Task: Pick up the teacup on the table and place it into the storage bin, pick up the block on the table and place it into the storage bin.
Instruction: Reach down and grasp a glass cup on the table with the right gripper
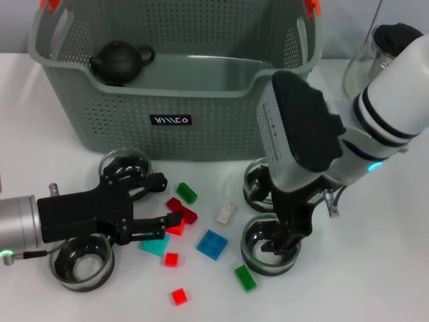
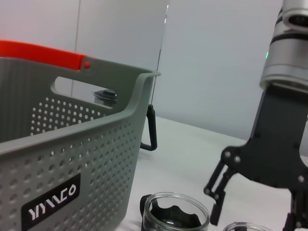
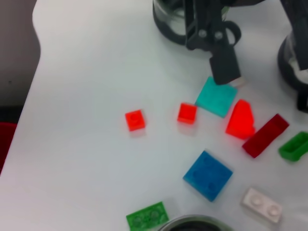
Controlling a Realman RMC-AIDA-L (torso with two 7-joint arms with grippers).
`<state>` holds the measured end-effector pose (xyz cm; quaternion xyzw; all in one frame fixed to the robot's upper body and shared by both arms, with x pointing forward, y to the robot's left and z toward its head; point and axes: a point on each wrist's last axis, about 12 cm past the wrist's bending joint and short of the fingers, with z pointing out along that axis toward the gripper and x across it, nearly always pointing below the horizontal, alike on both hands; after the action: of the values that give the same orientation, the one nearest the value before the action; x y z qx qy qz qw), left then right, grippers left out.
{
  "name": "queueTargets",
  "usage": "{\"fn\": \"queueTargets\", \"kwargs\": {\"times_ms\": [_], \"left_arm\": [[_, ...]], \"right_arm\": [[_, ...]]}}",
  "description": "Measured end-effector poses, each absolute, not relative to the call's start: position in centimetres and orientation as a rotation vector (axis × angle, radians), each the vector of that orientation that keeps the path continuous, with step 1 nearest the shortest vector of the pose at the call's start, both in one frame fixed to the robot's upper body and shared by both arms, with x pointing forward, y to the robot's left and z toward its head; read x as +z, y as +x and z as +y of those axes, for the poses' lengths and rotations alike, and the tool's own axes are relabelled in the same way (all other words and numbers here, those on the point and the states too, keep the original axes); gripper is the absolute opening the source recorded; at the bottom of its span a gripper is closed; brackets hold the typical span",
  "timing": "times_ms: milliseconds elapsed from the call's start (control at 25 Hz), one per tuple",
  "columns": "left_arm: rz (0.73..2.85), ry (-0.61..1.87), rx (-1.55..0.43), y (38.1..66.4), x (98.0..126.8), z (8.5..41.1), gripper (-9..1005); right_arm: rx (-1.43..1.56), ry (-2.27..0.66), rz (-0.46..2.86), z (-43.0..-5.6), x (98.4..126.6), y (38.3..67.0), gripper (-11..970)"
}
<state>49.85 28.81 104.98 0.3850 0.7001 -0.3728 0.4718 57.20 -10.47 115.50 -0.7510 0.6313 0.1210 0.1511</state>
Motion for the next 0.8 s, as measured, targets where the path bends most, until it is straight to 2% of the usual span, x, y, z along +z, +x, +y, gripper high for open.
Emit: {"fn": "queueTargets", "kwargs": {"times_ms": [560, 680, 800], "left_arm": [[1.715, 0.941, -0.905, 49.7, 104.9, 29.0, 843], [1.715, 0.94, -0.905, 49.6, 104.8, 29.0, 844], [1.716, 0.94, -0.905, 49.6, 104.8, 29.0, 844]], "right_arm": [[0.277, -2.14, 1.818, -9.7, 113.6, 57.0, 884], [0.274, -2.146, 1.815, -9.6, 113.5, 57.0, 690], [0.268, -2.15, 1.812, -9.6, 113.3, 56.9, 539]]}}
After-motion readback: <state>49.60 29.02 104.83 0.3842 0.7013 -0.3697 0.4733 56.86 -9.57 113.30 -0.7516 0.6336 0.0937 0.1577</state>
